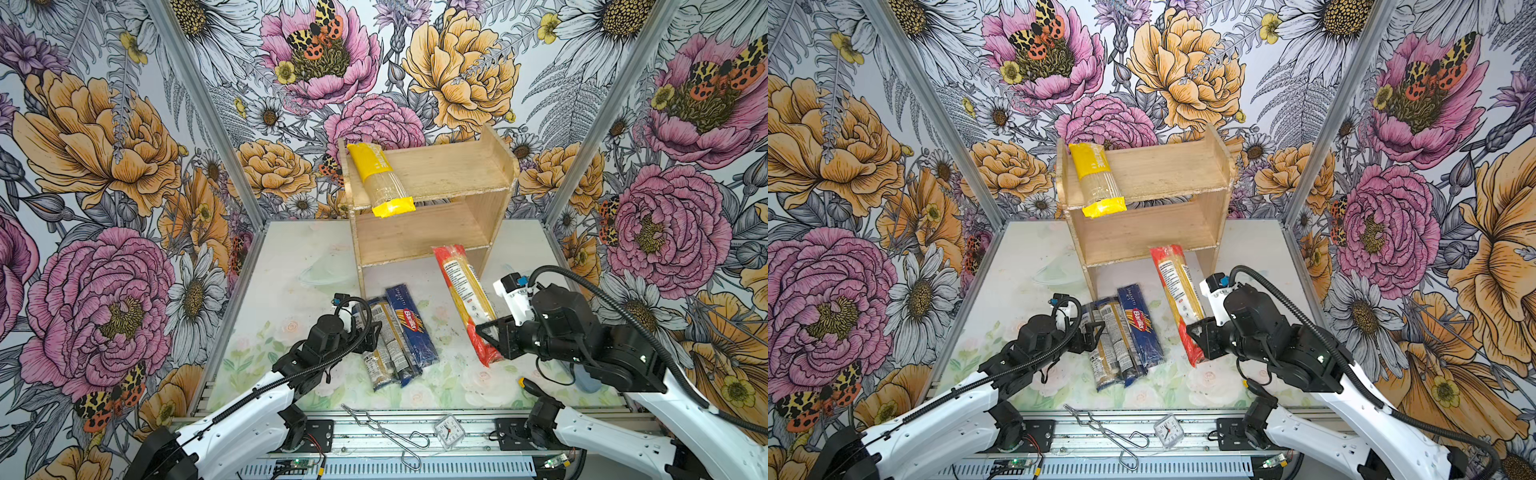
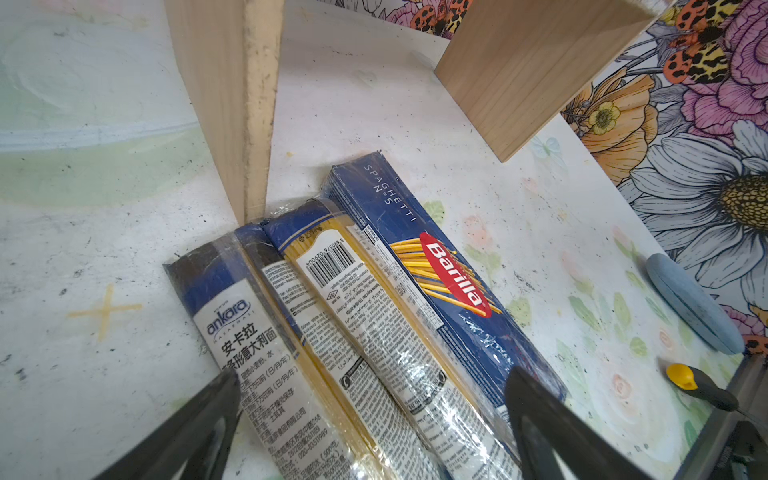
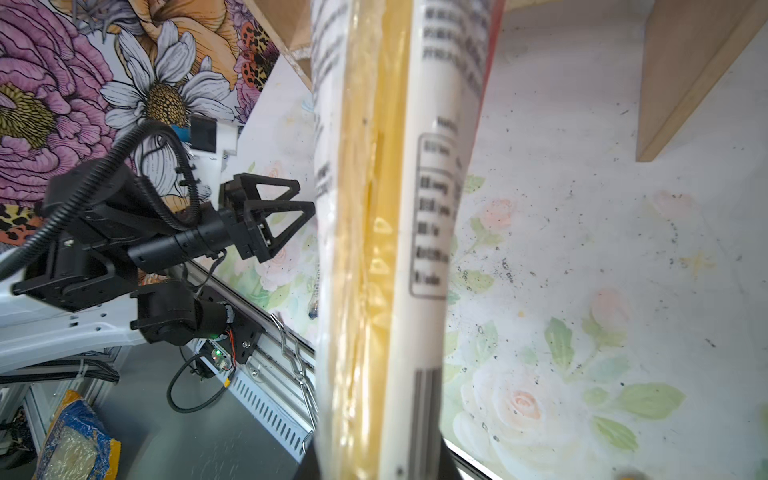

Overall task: Place and organize the pasta boxes and bags onto the shelf
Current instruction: 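Lift the red-topped pack upright with the right gripper toward the upper shelf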

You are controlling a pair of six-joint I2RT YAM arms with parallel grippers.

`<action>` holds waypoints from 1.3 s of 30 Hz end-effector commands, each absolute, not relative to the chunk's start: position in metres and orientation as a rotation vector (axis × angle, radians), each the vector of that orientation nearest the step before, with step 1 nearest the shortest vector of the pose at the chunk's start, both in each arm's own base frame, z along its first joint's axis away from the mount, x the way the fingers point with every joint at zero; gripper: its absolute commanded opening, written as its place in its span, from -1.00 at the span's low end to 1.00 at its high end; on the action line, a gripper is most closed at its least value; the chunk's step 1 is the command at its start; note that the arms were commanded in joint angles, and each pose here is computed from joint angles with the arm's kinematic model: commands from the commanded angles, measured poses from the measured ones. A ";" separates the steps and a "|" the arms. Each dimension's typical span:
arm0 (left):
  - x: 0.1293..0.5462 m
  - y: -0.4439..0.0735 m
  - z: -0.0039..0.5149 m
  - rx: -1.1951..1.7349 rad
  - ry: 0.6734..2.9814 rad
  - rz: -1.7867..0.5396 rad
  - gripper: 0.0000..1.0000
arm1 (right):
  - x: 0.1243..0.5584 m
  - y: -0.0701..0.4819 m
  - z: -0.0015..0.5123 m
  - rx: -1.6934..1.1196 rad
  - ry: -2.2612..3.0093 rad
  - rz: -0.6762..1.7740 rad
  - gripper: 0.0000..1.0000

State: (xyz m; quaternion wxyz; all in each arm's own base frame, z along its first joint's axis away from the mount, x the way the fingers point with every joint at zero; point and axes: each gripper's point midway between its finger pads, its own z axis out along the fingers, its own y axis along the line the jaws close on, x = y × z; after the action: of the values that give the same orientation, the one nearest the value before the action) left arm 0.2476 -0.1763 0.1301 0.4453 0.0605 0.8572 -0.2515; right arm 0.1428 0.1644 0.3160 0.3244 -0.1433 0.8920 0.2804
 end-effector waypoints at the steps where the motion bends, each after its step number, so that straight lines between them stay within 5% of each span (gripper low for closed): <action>1: 0.249 -0.184 0.144 0.193 2.105 -0.634 0.98 | 0.153 0.157 0.397 -0.364 2.076 0.769 -1.00; 15: 0.252 -0.188 0.147 0.208 2.099 -0.638 0.98 | 0.247 0.164 0.538 -0.290 1.820 0.414 -1.00; 27: 0.251 -0.195 0.157 0.255 2.073 -0.664 0.98 | 0.344 0.196 0.575 -0.216 1.710 0.338 -1.00; 39: 0.253 -0.195 0.154 0.263 2.083 -0.649 0.98 | 0.384 0.220 0.563 -0.242 1.691 0.327 -1.00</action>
State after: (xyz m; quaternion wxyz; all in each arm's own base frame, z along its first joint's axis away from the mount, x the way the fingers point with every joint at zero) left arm 0.2513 -0.1870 0.1401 0.4456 0.0911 0.8542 -0.2520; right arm 0.3859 0.2225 0.4864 0.5412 -0.1340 0.8243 0.0984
